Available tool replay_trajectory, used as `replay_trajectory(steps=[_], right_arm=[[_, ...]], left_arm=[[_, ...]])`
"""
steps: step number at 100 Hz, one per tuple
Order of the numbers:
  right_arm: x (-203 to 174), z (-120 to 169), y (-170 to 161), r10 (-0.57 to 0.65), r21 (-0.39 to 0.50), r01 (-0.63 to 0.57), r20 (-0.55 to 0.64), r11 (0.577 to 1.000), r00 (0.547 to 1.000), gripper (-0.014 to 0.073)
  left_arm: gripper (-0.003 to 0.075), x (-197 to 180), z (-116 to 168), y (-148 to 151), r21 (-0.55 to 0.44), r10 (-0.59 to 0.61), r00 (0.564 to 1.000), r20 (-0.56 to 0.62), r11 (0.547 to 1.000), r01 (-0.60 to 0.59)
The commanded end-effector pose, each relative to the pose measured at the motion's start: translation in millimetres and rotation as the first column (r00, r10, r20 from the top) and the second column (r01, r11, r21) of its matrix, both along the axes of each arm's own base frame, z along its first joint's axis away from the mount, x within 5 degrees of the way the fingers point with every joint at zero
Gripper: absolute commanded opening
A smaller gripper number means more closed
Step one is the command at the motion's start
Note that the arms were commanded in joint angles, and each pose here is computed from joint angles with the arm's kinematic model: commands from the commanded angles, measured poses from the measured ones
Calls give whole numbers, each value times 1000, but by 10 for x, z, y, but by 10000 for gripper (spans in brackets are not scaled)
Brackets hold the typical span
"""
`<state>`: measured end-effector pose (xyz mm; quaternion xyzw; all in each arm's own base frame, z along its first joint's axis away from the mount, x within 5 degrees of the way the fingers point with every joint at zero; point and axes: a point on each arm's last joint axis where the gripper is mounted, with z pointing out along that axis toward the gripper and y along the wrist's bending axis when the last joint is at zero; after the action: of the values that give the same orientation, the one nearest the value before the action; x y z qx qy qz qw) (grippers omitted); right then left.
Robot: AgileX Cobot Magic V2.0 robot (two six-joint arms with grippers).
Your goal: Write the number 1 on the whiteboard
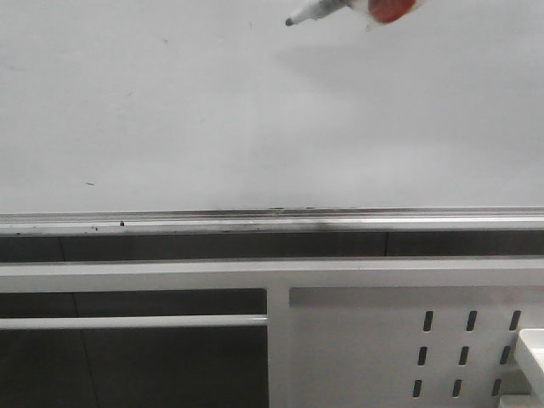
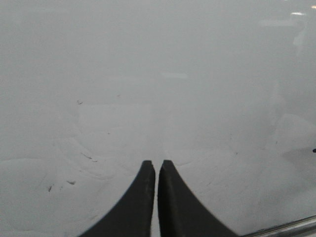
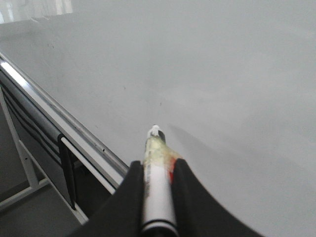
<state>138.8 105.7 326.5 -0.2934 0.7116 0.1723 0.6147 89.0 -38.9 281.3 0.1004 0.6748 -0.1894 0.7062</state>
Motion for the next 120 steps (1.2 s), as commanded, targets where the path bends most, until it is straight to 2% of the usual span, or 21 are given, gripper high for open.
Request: replay_trajectory(steps=[1,120], right_arm=[[72,191,-20,-51,42,46,101,998,994,-66],[279,165,76,-88,14,87,161,996,983,-69]], left_arm=[[-20,7,138,21,-48,24,998,66,999,-21],[-20,7,139,22,-49,25,997,67,999,-21]])
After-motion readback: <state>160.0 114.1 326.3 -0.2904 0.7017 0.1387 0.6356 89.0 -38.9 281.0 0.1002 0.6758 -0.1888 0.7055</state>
